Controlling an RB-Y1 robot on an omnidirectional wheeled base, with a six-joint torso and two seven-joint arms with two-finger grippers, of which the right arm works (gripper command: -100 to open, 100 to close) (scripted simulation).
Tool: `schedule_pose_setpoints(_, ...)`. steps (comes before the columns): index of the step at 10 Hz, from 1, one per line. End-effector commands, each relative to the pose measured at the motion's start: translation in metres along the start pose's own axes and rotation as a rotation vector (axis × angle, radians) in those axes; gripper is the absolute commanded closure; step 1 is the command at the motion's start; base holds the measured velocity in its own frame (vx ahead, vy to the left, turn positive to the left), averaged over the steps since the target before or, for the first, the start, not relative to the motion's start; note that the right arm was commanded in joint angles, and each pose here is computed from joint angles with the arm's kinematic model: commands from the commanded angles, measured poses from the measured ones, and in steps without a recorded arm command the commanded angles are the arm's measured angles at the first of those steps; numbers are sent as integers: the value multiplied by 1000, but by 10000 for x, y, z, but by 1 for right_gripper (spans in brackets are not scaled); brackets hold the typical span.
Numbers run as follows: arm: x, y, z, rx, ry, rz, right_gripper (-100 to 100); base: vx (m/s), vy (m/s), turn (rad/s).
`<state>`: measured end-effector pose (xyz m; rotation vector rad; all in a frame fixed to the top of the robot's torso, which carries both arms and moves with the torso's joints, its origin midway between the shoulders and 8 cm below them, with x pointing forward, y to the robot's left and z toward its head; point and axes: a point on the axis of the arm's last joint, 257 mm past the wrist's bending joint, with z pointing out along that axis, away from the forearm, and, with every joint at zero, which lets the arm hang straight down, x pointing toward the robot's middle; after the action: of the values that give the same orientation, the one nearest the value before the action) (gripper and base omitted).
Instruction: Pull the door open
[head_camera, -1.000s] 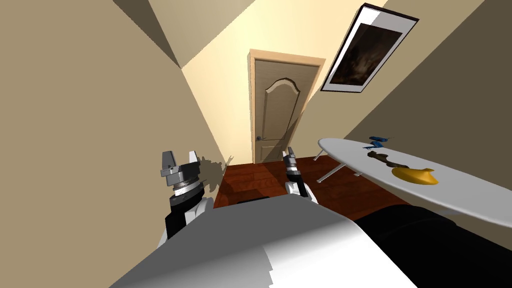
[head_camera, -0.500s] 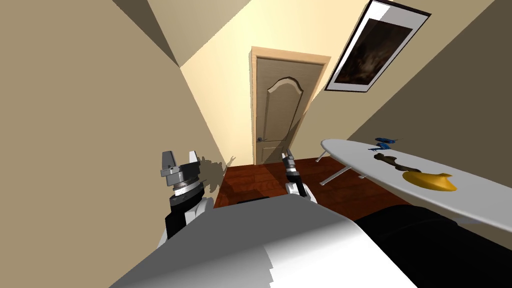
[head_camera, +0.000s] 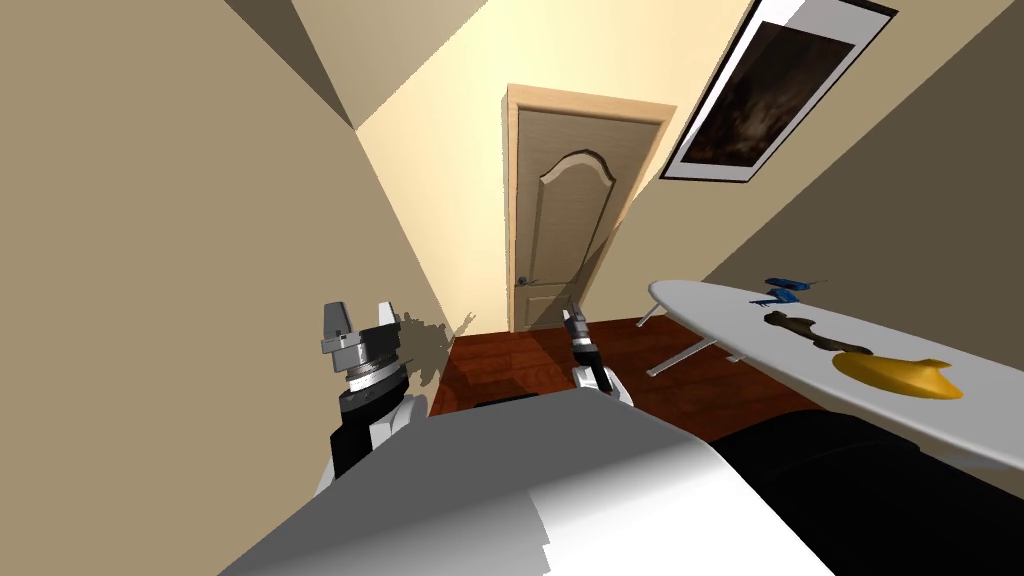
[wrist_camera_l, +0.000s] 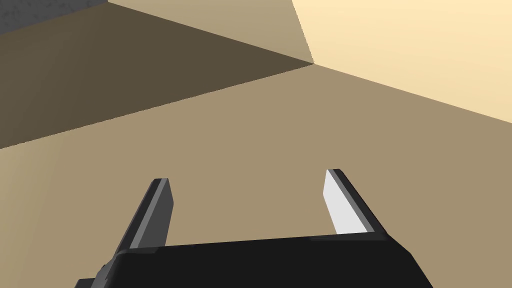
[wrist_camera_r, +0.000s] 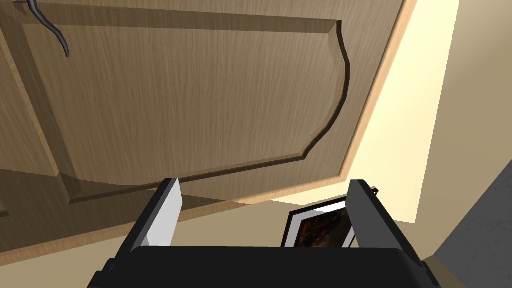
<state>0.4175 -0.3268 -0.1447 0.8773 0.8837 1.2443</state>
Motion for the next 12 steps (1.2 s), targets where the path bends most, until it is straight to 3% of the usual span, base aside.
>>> schedule_pose_setpoints(1,-30,-156,-42,27,10,-3,-100,112,40,13)
schedule_pose_setpoints(12,-231,-834,-250,149,43,-15,-100,108,34,11)
